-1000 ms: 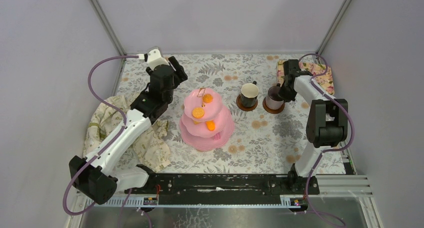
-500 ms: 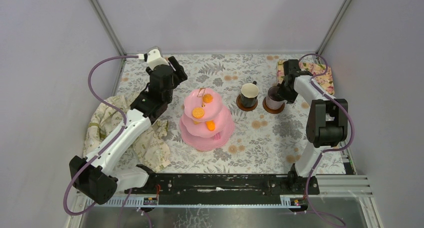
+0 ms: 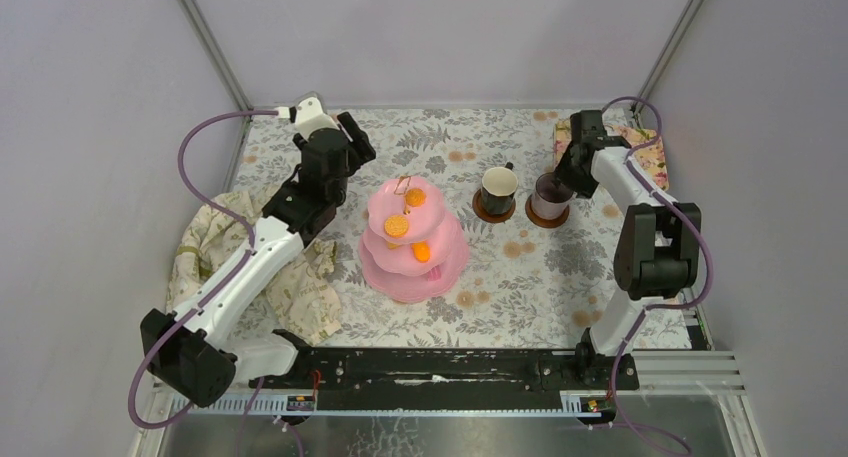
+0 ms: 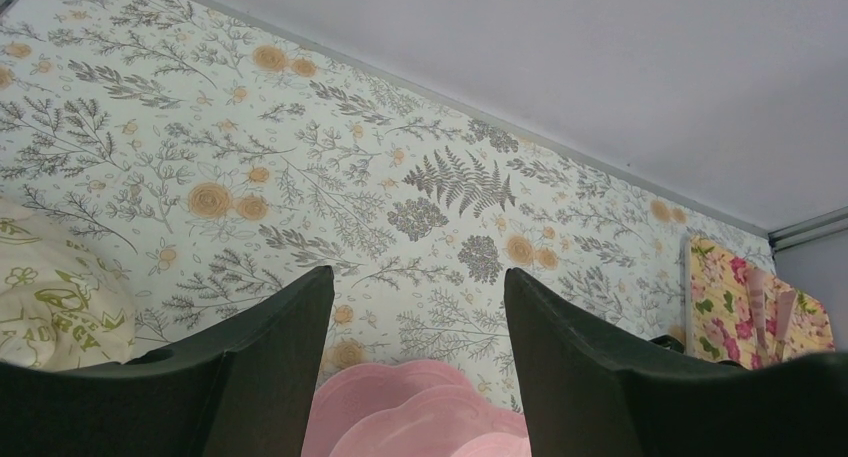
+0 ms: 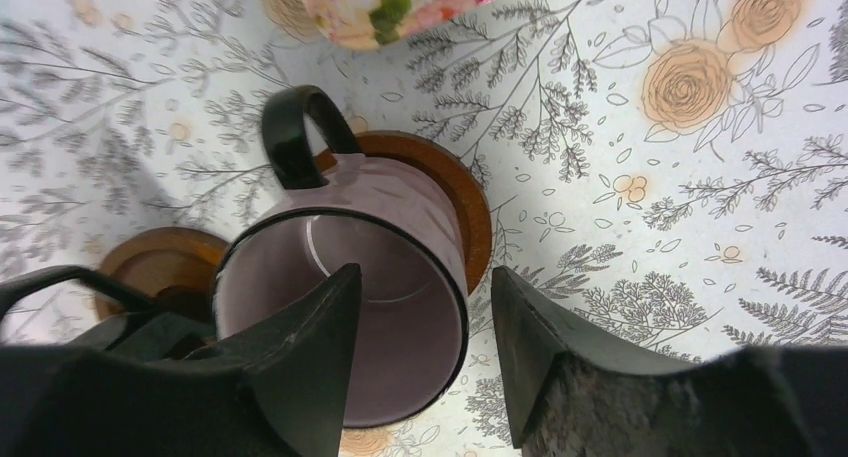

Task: Serve the afternoon tea
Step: Reset both arms

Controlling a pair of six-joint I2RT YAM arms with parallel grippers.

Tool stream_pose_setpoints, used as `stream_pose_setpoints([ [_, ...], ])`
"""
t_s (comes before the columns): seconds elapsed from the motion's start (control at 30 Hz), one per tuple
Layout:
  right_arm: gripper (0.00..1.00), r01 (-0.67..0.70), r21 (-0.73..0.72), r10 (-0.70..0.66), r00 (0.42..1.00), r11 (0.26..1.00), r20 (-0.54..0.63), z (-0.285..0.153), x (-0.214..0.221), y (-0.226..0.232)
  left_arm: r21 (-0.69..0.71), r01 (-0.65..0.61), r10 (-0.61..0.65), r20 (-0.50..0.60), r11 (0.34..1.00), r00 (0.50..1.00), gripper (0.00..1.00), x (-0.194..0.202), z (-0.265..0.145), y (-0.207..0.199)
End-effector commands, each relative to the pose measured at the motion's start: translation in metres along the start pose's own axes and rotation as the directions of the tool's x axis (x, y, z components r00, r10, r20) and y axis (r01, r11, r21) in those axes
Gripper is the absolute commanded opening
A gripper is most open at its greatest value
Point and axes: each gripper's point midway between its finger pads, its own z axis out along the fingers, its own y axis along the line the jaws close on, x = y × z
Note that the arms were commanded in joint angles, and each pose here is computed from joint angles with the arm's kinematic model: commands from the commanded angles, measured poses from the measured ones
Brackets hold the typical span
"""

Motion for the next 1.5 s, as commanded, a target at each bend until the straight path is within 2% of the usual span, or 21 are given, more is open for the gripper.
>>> stream_pose_setpoints([
  [0.0, 0.58, -0.046, -0.124, 0.064, 0.987, 0.991, 0.146, -0.056, -0.045, 0.018, -0.019, 0.054, -0.052, 0.058, 0.998, 0.997, 0.71, -0.024, 0.003, -0.002],
  [0.2, 0.64, -0.047, -0.221, 0.113, 0.948, 0.974, 0.296, -0.112, -0.08, 0.03, -0.07, 0.091, -0.084, 0.09, 0.993, 0.992, 0.71, -0.047, 0.012, 0.001],
  [0.33, 0.71, -0.036, -0.291, 0.164, 0.889, 0.956, 0.427, -0.155, -0.105, 0.038, -0.085, 0.133, -0.121, 0.125, 0.988, 0.985, 0.72, -0.07, 0.031, 0.002],
  [0.4, 0.91, -0.024, -0.302, 0.177, 0.854, 0.953, 0.49, -0.174, -0.114, 0.034, -0.11, 0.157, -0.14, 0.15, 0.981, 0.979, 0.72, -0.08, 0.044, 0.013],
  [0.47, 1.0, -0.021, -0.29, 0.183, 0.818, 0.957, 0.545, -0.182, -0.119, 0.027, -0.146, 0.177, -0.153, 0.161, 0.973, 0.975, 0.72, -0.084, 0.057, 0.027],
  [0.53, 0.99, -0.044, -0.253, 0.191, 0.783, 0.966, 0.593, -0.183, -0.123, 0.015, -0.191, 0.176, -0.143, 0.171, 0.966, 0.975, 0.72, -0.082, 0.067, 0.043],
  [0.63, 0.99, -0.085, -0.19, 0.189, 0.749, 0.978, 0.635, -0.169, -0.121, -0.003, -0.282, 0.112, -0.048, 0.223, 0.953, 0.974, 0.73, -0.074, 0.076, 0.071],
  [0.77, 0.99, -0.202, -0.098, 0.214, 0.704, 0.975, 0.677, -0.146, -0.117, -0.027, -0.294, 0.027, 0.067, 0.306, 0.955, 0.95, 0.74, -0.056, 0.081, 0.093],
  [0.87, 0.99, -0.322, -0.014, 0.24, 0.674, 0.947, 0.699, -0.129, -0.111, -0.047, -0.334, -0.025, 0.131, 0.297, 0.942, 0.946, 0.76, -0.033, 0.084, 0.114],
  [1.13, 0.99, -0.4, 0.151, 0.193, 0.696, 0.904, 0.691, -0.093, -0.089, -0.069, -0.368, -0.058, 0.171, 0.284, 0.928, 0.943, 0.79, 0.026, 0.089, 0.159],
  [1.27, 0.99, -0.406, 0.176, 0.183, 0.703, 0.897, 0.687, -0.085, -0.086, -0.071, -0.368, -0.059, 0.174, 0.287, 0.928, 0.942, 0.79, 0.037, 0.09, 0.167],
  [1.37, 0.99, -0.367, 0.197, 0.148, 0.726, 0.909, 0.671, -0.082, -0.084, -0.069, -0.357, -0.068, 0.178, 0.286, 0.932, 0.941, 0.79, 0.041, 0.091, 0.169],
  [1.47, 1.0, -0.341, 0.192, 0.128, 0.726, 0.92, 0.675, -0.081, -0.081, -0.068, -0.351, -0.064, 0.176, 0.295, 0.934, 0.939, 0.79, 0.044, 0.09, 0.171],
])
